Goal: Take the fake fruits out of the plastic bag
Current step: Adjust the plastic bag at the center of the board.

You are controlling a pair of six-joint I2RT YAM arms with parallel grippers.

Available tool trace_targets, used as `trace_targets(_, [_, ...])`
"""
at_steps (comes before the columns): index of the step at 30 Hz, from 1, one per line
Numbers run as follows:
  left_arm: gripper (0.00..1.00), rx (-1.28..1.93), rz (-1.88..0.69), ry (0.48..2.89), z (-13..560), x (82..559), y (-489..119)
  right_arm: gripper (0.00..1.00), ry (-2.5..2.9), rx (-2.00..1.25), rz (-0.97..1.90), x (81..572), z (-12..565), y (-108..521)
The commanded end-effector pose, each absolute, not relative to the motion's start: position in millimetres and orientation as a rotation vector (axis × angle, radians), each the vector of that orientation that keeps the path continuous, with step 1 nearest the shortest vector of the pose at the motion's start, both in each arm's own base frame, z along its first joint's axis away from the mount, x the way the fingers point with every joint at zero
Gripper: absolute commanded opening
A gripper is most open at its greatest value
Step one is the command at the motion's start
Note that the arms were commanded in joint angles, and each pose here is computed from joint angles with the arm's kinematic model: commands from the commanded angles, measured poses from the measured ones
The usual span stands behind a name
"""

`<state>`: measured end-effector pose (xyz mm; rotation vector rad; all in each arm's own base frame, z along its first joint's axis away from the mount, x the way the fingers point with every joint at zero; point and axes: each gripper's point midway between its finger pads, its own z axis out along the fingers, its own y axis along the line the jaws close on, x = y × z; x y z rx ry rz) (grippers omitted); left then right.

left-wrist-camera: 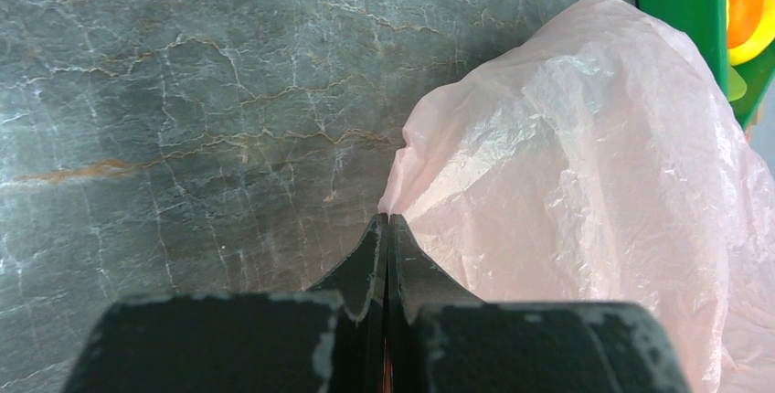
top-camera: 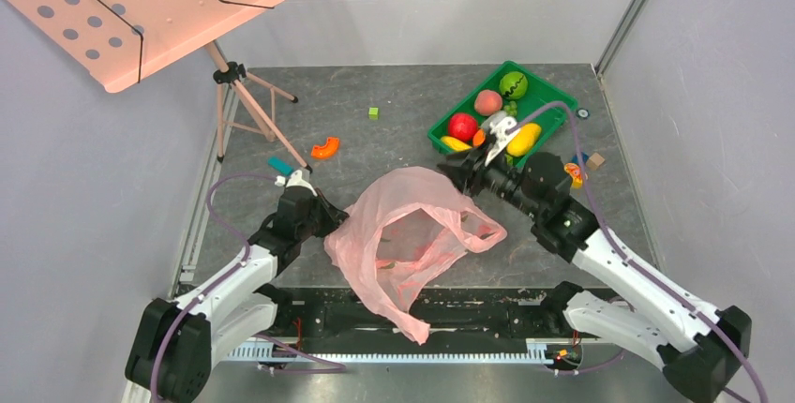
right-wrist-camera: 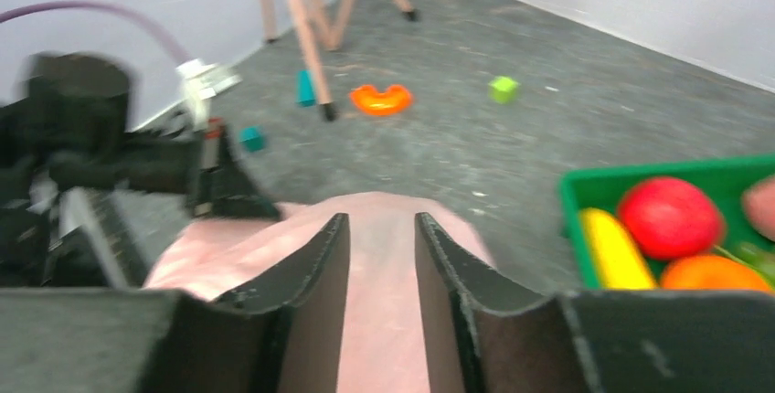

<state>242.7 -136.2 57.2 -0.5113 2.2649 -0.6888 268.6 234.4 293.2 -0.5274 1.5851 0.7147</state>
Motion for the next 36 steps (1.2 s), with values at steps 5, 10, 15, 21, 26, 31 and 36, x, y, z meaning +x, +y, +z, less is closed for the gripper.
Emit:
trace_targets(5, [0.02, -0.427, -0.764, 2.201, 73.4, 252.0, -147.1, 0.22, 1.532, -0.804, 0.915, 177.2, 270.2, 294.8])
trace_targets(10, [0.16, -0.404, -0.813, 2.188, 81.0, 250.3, -153.0, 0.2, 1.575, -0.829, 0.953, 154.1, 243.5, 308.5])
trace_targets(15, [0.44, -0.419, -0.792, 2.184, 90.4, 248.9, -148.7, 0.2, 1.618, -0.832, 0.953, 144.7, 226.5, 315.3])
trace_targets(21, [0.57, -0.432, -0.738, 2.111, 125.8, 258.4, -138.9, 0.2, 1.703, -0.735, 0.925, 148.8, 202.4, 309.0])
trace_targets(26, [0.58, -0.431, -0.725, 2.051, 153.2, 280.8, -141.2, 0.24, 1.646, -0.678, 1.015, 139.4, 219.7, 303.6])
trace_targets(31, [0.59, -0.424, -0.743, 2.027, 165.0, 309.7, -153.6, 0.28, 1.544, -0.821, 1.168, 109.1, 246.4, 313.6])
trace_targets(36, [0.55, -0.355, -0.768, 2.028, 170.3, 345.4, -174.5, 0.22, 1.51, -0.998, 1.299, 75.1, 242.6, 328.0])
